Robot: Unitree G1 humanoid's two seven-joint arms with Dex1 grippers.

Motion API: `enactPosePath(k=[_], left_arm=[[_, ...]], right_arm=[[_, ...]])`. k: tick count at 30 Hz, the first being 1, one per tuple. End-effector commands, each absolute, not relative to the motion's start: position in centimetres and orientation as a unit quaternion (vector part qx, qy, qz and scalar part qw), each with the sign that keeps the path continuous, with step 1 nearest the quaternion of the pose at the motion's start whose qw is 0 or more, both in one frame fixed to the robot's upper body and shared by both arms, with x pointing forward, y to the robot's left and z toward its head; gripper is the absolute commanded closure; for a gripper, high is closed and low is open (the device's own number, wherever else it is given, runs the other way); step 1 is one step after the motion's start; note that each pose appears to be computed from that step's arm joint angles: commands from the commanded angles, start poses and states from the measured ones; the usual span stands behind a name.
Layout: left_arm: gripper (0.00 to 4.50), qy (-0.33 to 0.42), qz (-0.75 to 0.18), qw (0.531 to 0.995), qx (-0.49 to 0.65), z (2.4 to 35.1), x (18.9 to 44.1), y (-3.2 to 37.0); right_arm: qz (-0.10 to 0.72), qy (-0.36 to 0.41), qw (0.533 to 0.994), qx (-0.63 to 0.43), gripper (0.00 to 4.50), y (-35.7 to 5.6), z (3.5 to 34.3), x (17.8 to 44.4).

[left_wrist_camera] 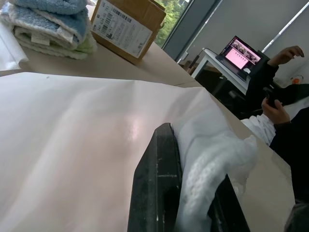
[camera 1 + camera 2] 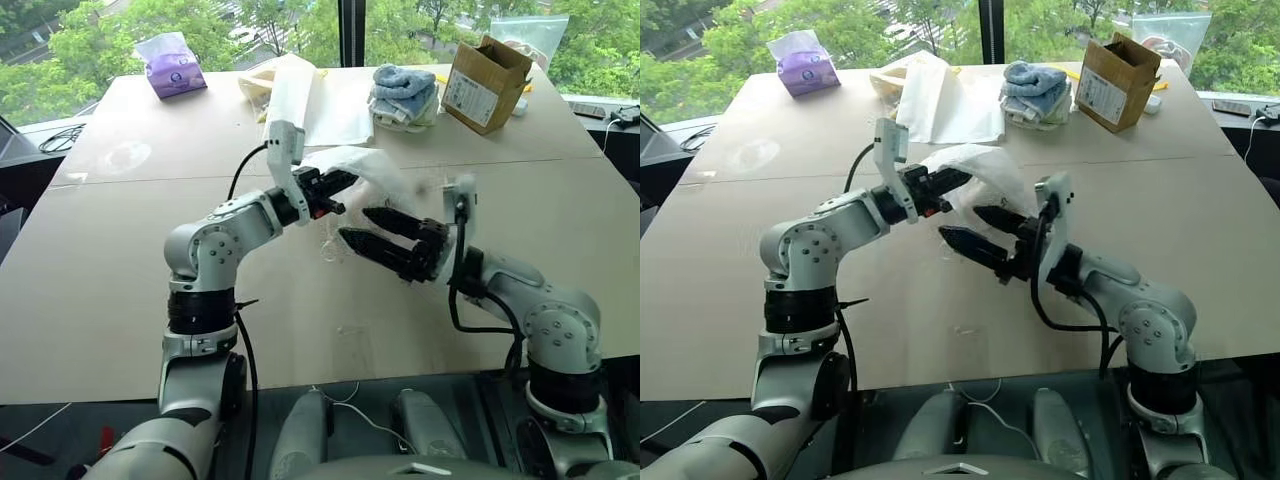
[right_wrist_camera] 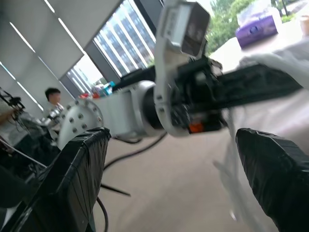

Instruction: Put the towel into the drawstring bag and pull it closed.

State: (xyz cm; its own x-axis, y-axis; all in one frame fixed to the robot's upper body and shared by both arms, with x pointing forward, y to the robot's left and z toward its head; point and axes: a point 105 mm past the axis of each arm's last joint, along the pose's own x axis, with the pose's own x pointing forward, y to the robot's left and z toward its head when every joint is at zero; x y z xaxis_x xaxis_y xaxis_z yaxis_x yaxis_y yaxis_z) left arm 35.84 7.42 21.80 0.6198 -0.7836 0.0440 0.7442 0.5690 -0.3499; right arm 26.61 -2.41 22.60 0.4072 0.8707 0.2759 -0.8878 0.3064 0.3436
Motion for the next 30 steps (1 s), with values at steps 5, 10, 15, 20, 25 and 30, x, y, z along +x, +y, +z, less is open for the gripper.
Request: enactPosePath(k=[5, 10, 15, 20, 25, 30], left_arm=[[4.50, 0.013, -0.429, 0.889, -0.158, 24.2, 36.0, 7.9], [4.50, 0.013, -0.427, 0.890, -0.162, 24.2, 36.1, 7.9], [4.50, 0.014, -0.426, 0.889, -0.165, 24.1, 36.1, 7.9], [4.50, 0.016, -0.426, 0.890, -0.164, 24.0, 36.1, 8.0], [4.50, 0.015, -0.424, 0.891, -0.162, 24.1, 36.1, 8.1], [4.50, 0.017, -0.422, 0.892, -0.159, 24.0, 36.1, 8.3]], right_arm=[[0.408, -0.076, 0.890, 0.188, 0.05, -12.2, 23.7, 28.6], [0.382, 0.063, 0.922, 0.029, 0.05, -15.0, 17.0, 26.8], [0.349, 0.096, 0.927, -0.103, 0.05, -14.6, 12.9, 28.0], [0.308, 0.043, 0.941, -0.133, 0.05, -13.5, 13.0, 30.8], [0.251, 0.000, 0.960, -0.128, 0.05, -13.9, 13.6, 33.1], [0.222, -0.038, 0.970, -0.093, 0.88, -14.0, 14.8, 34.0]])
